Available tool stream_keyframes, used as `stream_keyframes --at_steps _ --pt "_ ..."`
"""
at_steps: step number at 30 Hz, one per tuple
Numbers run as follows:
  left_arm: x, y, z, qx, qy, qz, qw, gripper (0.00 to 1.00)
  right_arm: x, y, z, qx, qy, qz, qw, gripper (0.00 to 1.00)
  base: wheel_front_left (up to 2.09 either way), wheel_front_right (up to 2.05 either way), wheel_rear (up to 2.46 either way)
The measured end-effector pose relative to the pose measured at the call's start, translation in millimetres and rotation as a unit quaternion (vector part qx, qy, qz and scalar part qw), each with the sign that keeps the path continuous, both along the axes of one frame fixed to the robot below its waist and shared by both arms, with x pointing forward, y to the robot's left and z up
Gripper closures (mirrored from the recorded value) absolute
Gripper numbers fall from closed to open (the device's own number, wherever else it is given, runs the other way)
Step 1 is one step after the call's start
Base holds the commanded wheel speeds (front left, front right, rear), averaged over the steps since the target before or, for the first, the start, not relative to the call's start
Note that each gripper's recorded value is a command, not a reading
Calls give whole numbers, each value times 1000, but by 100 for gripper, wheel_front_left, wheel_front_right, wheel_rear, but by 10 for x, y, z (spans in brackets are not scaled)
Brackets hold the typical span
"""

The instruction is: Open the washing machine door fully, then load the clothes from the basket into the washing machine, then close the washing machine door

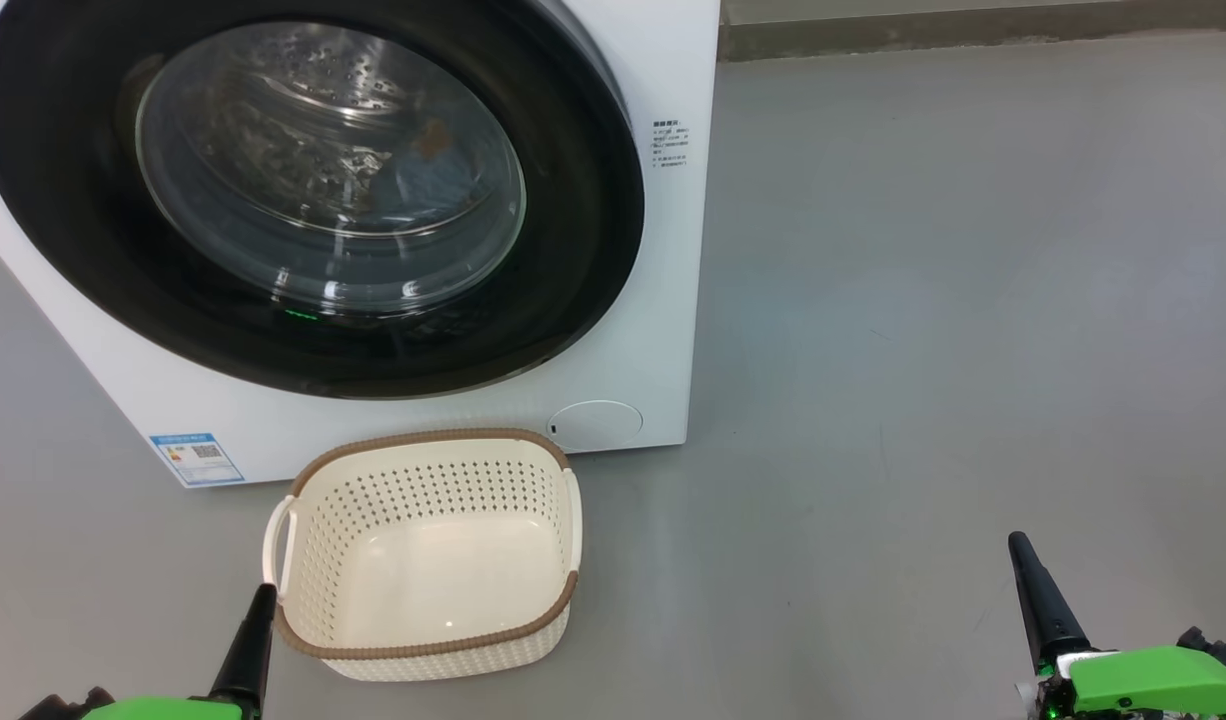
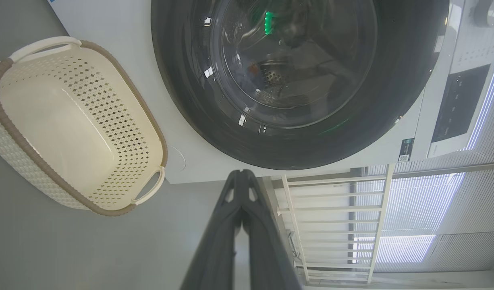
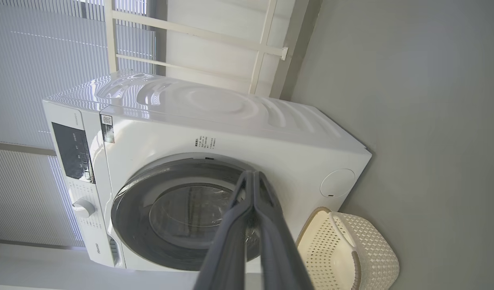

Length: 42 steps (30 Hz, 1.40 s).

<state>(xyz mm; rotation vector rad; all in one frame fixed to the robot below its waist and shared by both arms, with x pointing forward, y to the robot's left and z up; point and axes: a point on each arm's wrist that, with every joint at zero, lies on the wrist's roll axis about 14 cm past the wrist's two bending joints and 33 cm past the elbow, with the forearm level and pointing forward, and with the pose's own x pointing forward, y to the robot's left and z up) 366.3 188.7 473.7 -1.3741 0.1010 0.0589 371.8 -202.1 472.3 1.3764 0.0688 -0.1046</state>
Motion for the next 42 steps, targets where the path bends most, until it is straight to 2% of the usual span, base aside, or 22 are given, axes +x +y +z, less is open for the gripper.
stream_keyframes --at_steps 17,42 --pt "100 -26 88 -95 -14 3 995 100 43 -40 98 93 -21 -7 995 100 0 0 0" --pt "118 -17 112 -98 -17 3 995 100 46 -45 105 102 -23 -9 994 100 0 0 0"
